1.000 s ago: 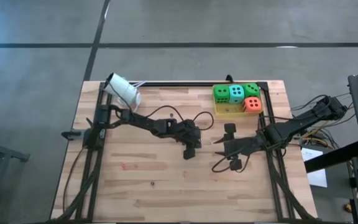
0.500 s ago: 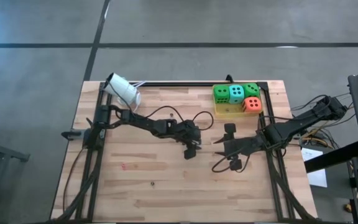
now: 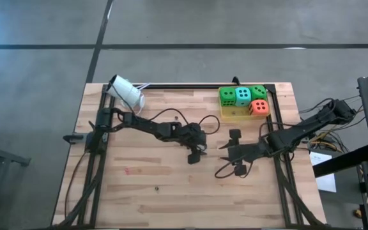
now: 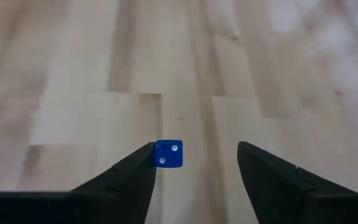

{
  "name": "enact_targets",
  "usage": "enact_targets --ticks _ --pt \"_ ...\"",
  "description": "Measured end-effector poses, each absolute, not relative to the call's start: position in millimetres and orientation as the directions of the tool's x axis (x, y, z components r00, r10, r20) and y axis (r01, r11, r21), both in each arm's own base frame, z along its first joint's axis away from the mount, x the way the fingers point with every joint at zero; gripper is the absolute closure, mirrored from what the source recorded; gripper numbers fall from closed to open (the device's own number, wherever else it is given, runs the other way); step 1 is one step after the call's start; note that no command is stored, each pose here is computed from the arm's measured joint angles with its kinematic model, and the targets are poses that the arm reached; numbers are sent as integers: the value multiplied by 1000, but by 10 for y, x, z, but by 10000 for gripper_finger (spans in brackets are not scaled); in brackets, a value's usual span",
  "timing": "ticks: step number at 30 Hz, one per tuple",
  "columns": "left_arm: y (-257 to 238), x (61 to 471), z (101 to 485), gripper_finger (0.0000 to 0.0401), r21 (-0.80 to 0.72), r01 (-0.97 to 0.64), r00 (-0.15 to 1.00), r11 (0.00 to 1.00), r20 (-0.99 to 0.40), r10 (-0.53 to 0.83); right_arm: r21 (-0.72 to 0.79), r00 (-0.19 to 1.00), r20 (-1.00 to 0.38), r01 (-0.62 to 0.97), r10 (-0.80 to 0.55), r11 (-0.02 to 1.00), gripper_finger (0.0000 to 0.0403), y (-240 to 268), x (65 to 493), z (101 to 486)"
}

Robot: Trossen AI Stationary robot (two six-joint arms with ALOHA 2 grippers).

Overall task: Pick & Place Dice
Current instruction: Put the small blue dice into the yellow bin

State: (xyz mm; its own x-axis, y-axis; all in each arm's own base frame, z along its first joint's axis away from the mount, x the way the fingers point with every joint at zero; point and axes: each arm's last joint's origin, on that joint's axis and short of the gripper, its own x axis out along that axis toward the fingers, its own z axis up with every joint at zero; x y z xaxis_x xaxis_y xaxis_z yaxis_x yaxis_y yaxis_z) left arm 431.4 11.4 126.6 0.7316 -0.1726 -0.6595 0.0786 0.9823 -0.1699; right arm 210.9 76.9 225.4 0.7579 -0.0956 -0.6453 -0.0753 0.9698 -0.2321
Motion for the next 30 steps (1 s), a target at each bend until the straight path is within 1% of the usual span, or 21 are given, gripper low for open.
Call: enact_targets --ticks 4,7,14,16,19,24,30 --pt "79 4318 1277 173 -209 132 728 969 -643 -238 -270 780 -616 -76 -111 960 220 759 2102 2057" --pt "68 4321 1290 172 -230 153 727 961 -633 -267 -320 802 -587 -106 -109 942 220 755 2097 1949" --pt "59 4387 1391 174 -255 183 741 949 -599 -304 -477 830 -551 -229 -86 849 220 795 2182 1725" --pt "56 4410 1428 175 -261 196 745 945 -587 -316 -511 812 -577 -272 -91 816 220 802 2197 1631" --pt "51 4436 1475 177 -279 227 744 933 -568 -351 -548 792 -598 -295 -121 783 220 816 2246 1536" --pt "46 4443 1491 176 -307 226 742 924 -561 -367 -598 782 -601 -302 -166 742 220 843 2338 1506" --pt "45 4422 1460 176 -329 205 728 922 -579 -368 -601 791 -590 -298 -160 741 220 848 2338 1552"
